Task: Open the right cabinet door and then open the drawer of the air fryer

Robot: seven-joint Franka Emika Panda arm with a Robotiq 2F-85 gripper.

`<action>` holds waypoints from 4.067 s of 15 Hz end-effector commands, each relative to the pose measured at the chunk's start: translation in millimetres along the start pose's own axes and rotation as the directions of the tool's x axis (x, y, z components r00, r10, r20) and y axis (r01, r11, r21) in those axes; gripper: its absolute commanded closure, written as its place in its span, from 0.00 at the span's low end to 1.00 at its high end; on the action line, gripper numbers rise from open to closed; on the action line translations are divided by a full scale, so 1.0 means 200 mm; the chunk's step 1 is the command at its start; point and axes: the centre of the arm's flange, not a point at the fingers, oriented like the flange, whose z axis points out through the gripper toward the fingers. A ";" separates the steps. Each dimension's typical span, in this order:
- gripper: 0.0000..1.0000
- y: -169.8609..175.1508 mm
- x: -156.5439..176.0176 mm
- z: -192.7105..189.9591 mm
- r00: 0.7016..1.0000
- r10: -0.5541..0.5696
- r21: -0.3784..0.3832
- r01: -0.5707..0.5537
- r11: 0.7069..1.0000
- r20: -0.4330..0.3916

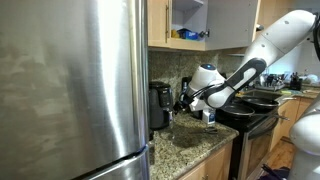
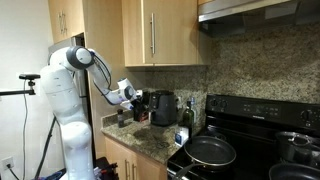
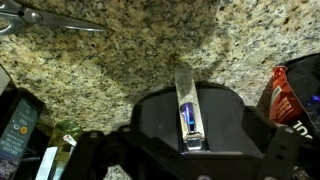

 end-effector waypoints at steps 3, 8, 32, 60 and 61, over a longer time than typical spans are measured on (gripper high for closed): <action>0.00 -0.01 0.07 0.21 0.997 -0.007 0.015 0.006 1.000 0.072; 0.00 0.01 0.06 0.30 0.998 -0.036 0.001 0.036 0.999 0.050; 0.54 -0.12 0.43 0.48 0.991 -0.122 0.019 0.124 0.992 -0.051; 0.91 -0.16 0.51 0.38 0.910 -0.168 -0.097 0.220 0.971 0.378; 0.91 -0.16 0.51 0.38 0.909 -0.164 -0.096 0.215 0.972 0.382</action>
